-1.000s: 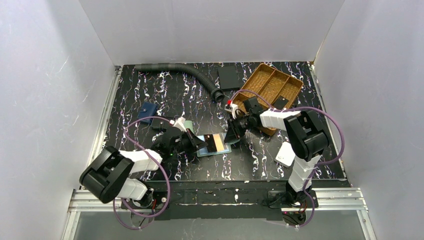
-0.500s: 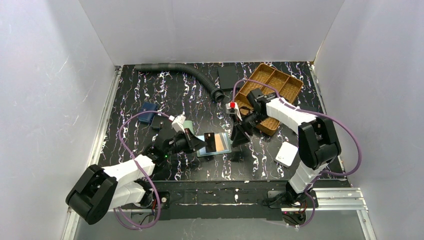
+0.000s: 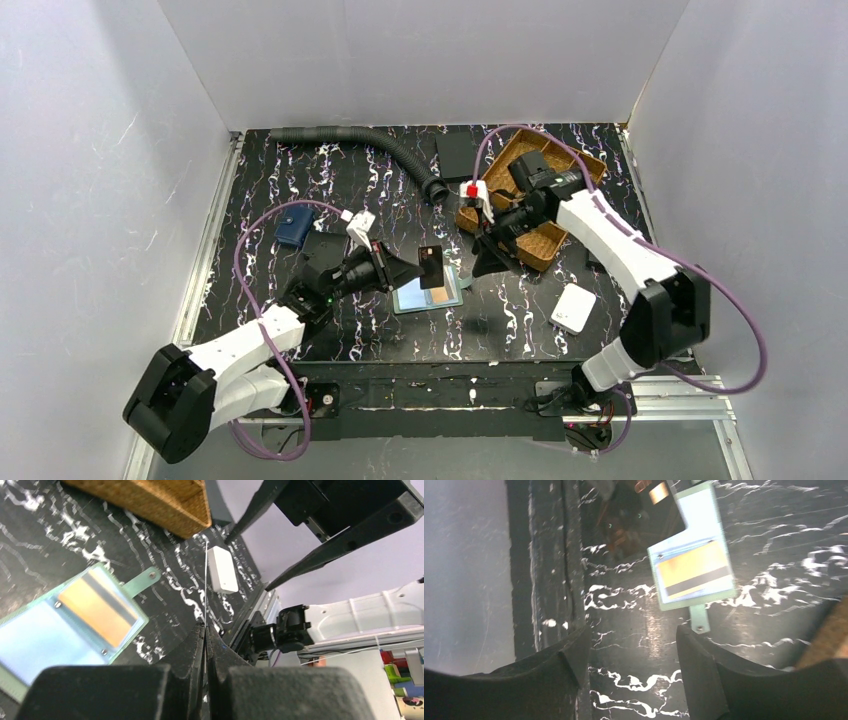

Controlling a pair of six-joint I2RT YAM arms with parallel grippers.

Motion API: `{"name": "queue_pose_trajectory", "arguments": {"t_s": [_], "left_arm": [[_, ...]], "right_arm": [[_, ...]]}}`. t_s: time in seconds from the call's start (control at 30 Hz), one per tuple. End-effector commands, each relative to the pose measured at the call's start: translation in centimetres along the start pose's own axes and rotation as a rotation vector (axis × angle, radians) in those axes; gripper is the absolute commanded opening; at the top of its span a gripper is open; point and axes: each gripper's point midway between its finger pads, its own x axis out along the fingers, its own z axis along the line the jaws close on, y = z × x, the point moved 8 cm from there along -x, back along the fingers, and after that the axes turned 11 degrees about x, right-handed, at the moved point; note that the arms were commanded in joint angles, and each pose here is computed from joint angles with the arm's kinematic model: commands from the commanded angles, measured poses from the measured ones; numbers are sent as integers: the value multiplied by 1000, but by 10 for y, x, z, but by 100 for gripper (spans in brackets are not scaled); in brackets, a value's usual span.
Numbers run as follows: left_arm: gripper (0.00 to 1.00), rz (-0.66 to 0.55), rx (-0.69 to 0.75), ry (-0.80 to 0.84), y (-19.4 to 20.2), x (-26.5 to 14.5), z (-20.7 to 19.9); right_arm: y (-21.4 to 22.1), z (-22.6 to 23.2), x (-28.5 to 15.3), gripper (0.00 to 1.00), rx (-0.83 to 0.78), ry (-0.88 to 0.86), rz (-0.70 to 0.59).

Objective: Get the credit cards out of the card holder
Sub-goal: Place the credit card in the storage box.

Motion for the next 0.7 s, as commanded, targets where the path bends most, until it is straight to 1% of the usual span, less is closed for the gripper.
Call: {"name": "queue_pose_trajectory", "arguments": {"t_s": [0.0, 0.13, 0.37, 0.53, 0.6, 0.67], "left_arm": [[0, -86, 76, 113, -31, 1, -31], [0, -139, 100, 163, -50, 3, -48], [0, -215, 127, 224, -72, 4, -69], [0, -242, 127, 241, -78, 4, -76], [0, -251, 126, 245, -79, 5, -78], [0, -260, 127, 246, -80, 6, -80]], "right_arm": [[-33, 9, -25, 73, -17, 163, -129], [-44, 20, -29, 73, 17, 112, -158], [-51, 30, -34, 74, 78, 46, -256], [-58, 38, -37, 73, 174, -145, -378], [-58, 40, -35, 72, 217, -218, -387], [-59, 41, -34, 71, 226, -253, -389]]}}
